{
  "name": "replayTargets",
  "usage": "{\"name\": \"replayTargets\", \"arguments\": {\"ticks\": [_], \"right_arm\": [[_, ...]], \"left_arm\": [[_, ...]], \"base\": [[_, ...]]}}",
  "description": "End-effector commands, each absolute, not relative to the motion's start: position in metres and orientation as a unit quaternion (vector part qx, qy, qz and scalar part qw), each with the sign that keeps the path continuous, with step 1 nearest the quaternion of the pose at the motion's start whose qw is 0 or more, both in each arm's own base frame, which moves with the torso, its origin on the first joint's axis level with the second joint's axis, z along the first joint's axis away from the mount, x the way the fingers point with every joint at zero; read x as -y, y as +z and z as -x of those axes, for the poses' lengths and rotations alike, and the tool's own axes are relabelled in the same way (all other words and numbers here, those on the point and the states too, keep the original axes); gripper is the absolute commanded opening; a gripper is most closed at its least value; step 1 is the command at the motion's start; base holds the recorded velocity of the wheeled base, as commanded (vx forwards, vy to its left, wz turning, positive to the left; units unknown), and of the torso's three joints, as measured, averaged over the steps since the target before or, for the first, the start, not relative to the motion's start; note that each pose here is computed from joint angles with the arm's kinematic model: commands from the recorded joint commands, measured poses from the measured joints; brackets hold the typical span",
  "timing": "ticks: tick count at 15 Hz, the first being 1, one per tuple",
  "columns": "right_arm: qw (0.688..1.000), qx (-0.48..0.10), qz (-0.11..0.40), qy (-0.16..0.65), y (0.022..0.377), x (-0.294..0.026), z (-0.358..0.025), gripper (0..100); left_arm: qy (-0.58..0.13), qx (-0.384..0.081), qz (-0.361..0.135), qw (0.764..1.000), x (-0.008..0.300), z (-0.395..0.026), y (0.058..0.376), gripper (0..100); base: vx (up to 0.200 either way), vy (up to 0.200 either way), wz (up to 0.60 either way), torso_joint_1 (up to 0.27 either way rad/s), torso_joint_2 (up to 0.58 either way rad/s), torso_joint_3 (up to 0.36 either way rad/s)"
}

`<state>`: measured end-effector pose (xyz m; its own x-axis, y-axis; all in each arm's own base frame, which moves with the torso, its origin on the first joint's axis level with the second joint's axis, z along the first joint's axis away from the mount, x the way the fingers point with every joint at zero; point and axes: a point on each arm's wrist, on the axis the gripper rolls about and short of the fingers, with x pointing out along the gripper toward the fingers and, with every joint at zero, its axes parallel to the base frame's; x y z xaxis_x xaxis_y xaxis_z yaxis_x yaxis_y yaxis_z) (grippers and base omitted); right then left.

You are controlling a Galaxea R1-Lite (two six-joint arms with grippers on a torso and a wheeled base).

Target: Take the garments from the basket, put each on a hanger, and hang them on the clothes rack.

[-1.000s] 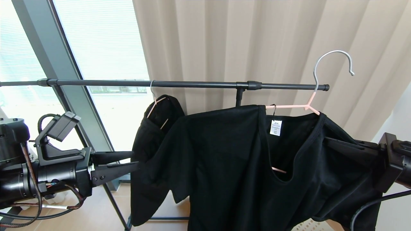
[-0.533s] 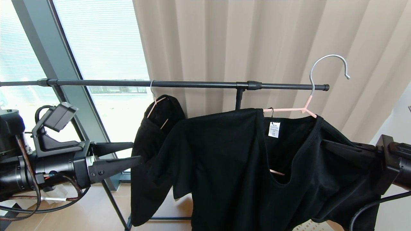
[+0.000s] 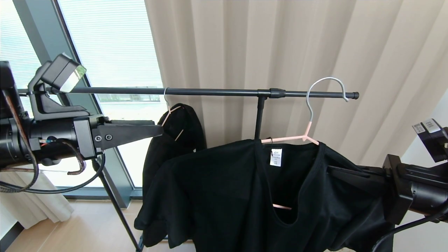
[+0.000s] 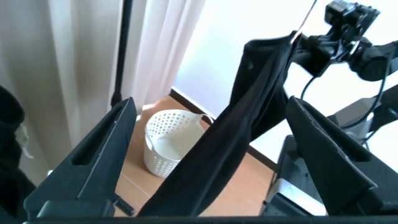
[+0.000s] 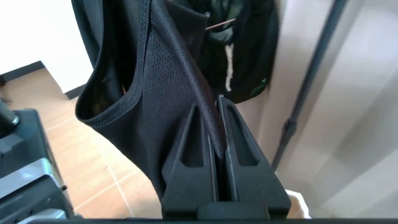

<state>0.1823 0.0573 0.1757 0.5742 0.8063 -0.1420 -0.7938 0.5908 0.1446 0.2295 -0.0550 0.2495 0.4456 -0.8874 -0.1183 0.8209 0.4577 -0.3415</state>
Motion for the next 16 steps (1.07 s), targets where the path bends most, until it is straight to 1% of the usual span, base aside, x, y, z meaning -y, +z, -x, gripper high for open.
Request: {"name": "replayTargets", "arguments": {"ticks": [1, 2, 4, 5, 6, 7, 8, 9, 10, 12, 13, 16], "right_arm": [[0.882, -0.103, -0.033, 0.459, 0.174, -0.062, -0.187, 0], [0.879, -0.103, -0.032, 0.464, 0.175, -0.065, -0.190, 0], [0.875, -0.106, -0.032, 0.472, 0.174, -0.069, -0.191, 0], [0.872, -0.110, -0.032, 0.476, 0.172, -0.072, -0.192, 0], [0.870, -0.113, -0.032, 0.478, 0.171, -0.073, -0.192, 0], [0.870, -0.113, -0.032, 0.478, 0.171, -0.073, -0.192, 0], [0.871, -0.111, -0.031, 0.478, 0.172, -0.074, -0.193, 0], [0.870, -0.110, -0.031, 0.480, 0.173, -0.075, -0.193, 0], [0.869, -0.110, -0.030, 0.482, 0.173, -0.076, -0.193, 0], [0.868, -0.110, -0.030, 0.484, 0.173, -0.077, -0.193, 0], [0.868, -0.113, -0.030, 0.483, 0.172, -0.078, -0.194, 0], [0.868, -0.111, -0.030, 0.484, 0.173, -0.078, -0.195, 0]], "left_arm": [[-0.523, -0.129, 0.105, 0.836, 0.065, -0.232, 0.268, 100], [-0.533, -0.137, 0.089, 0.830, 0.072, -0.235, 0.275, 100], [-0.542, -0.163, 0.084, 0.820, 0.082, -0.235, 0.285, 100], [-0.536, -0.172, 0.068, 0.824, 0.089, -0.236, 0.288, 100], [-0.519, -0.176, 0.020, 0.836, 0.104, -0.239, 0.286, 100], [-0.509, -0.180, -0.002, 0.842, 0.113, -0.240, 0.283, 100], [-0.512, -0.183, -0.023, 0.839, 0.129, -0.238, 0.281, 100], [-0.529, -0.180, -0.030, 0.829, 0.140, -0.236, 0.281, 100], [-0.537, -0.176, -0.036, 0.825, 0.145, -0.236, 0.282, 100], [-0.559, -0.160, -0.072, 0.810, 0.158, -0.235, 0.278, 100], [-0.567, -0.154, -0.088, 0.805, 0.161, -0.235, 0.276, 100], [-0.583, -0.144, -0.110, 0.792, 0.168, -0.230, 0.275, 100]], "base": [[0.000, 0.000, 0.00, 0.000, 0.00, 0.000], [0.000, 0.000, 0.00, 0.000, 0.00, 0.000], [0.000, 0.000, 0.00, 0.000, 0.00, 0.000], [0.000, 0.000, 0.00, 0.000, 0.00, 0.000], [0.000, 0.000, 0.00, 0.000, 0.00, 0.000], [0.000, 0.000, 0.00, 0.000, 0.00, 0.000], [0.000, 0.000, 0.00, 0.000, 0.00, 0.000], [0.000, 0.000, 0.00, 0.000, 0.00, 0.000], [0.000, 0.000, 0.00, 0.000, 0.00, 0.000], [0.000, 0.000, 0.00, 0.000, 0.00, 0.000], [0.000, 0.000, 0.00, 0.000, 0.00, 0.000], [0.000, 0.000, 0.00, 0.000, 0.00, 0.000]]}}
